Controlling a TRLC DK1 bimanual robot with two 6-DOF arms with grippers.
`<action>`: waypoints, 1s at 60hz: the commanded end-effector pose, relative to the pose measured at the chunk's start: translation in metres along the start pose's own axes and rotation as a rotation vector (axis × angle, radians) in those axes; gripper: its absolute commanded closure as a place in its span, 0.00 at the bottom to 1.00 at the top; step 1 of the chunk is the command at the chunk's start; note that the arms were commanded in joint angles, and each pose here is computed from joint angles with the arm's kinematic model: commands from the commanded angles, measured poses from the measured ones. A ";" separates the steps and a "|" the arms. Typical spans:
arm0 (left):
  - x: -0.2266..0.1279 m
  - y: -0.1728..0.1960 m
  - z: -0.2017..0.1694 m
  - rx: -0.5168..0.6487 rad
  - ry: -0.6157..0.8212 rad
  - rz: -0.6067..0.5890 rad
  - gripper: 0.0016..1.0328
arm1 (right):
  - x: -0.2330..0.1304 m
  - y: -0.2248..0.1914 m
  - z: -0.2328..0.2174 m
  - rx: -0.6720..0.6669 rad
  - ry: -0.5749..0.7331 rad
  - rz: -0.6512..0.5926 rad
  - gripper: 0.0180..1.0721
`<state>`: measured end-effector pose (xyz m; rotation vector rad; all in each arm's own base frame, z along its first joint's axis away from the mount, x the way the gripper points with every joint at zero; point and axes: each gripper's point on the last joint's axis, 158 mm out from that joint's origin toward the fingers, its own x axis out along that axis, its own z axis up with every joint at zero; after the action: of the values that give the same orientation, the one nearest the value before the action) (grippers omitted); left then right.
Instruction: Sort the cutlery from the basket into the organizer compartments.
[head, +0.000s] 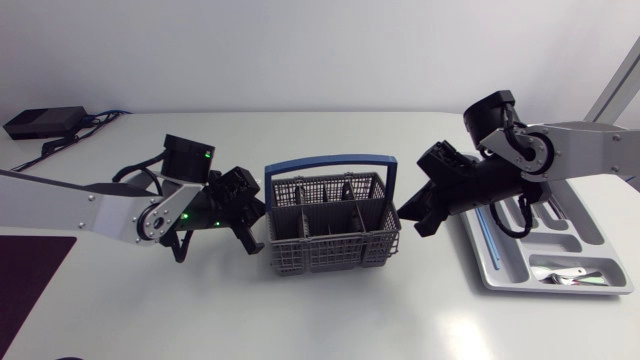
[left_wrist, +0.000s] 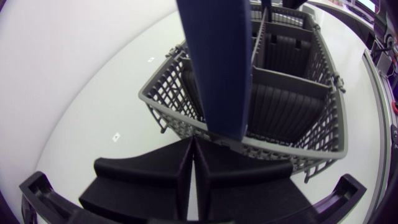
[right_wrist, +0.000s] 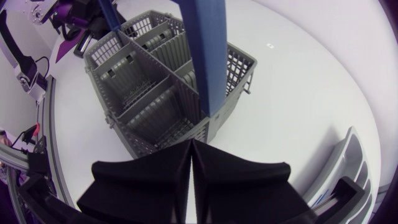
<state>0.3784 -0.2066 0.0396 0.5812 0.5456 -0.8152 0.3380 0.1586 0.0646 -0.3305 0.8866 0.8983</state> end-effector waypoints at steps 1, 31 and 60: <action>0.002 0.016 0.030 0.009 -0.082 0.015 0.97 | 0.011 0.023 0.012 -0.010 -0.006 0.070 0.94; 0.017 0.043 0.038 -0.028 -0.095 0.045 0.97 | 0.025 -0.022 0.039 0.006 -0.030 -0.072 0.94; 0.012 0.051 0.039 -0.065 -0.116 0.071 0.97 | 0.019 -0.009 0.027 -0.007 -0.015 -0.110 0.94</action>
<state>0.4317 -0.1949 0.0607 0.5094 0.4862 -0.7230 0.3753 0.1673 0.0573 -0.3929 0.8669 0.7808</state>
